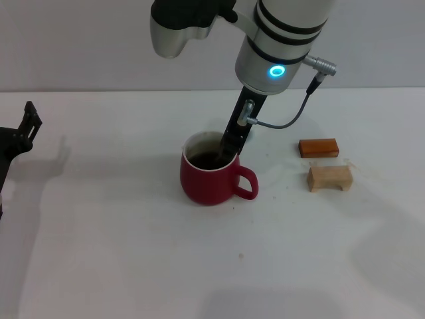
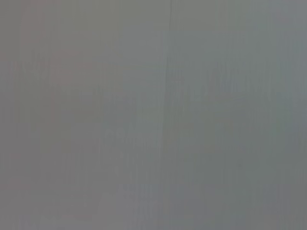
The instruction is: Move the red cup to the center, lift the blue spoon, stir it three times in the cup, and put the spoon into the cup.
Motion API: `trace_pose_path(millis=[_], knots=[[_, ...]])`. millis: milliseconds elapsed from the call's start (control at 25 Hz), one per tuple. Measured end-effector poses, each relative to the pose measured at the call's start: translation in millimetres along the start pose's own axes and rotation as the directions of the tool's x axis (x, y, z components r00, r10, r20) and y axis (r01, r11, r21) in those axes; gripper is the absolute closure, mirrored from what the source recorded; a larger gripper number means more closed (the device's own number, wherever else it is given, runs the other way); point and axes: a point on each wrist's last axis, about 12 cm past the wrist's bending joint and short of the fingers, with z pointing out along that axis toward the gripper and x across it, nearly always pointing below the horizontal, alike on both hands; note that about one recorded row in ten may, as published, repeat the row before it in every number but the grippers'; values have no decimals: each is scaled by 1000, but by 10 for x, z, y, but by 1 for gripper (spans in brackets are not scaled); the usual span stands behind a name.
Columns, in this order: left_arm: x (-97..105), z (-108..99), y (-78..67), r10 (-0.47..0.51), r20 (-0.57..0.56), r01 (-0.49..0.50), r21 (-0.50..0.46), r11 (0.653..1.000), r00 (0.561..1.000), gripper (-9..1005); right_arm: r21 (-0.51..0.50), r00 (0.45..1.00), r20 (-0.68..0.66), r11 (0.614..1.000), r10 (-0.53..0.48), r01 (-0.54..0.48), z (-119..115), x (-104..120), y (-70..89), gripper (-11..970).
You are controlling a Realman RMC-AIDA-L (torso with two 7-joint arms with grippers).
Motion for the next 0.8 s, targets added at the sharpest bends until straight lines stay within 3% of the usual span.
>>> trace_pose_path(millis=[240,440,640,680,800], knots=[[-2,3,-2,-4,1,4,0,1000,1000,170,17,999,39,1000,-4,3,-17,-43,-12,713],[5,3,-1,-9,-6,9,0,1000,1000,170,69,976,216,997,-35,20,-16,-172,-9,713],[-3,23,-14,-30,-5,30,3,1000,1000,170,201,902,419,979,-99,14,15,-201,36,713],[-6,28,-17,-35,-4,35,5,999,999,170,248,860,497,969,-116,-12,42,-164,65,713],[-20,51,-27,-46,-1,46,9,999,999,170,286,818,561,957,-129,-45,67,-95,75,713]])
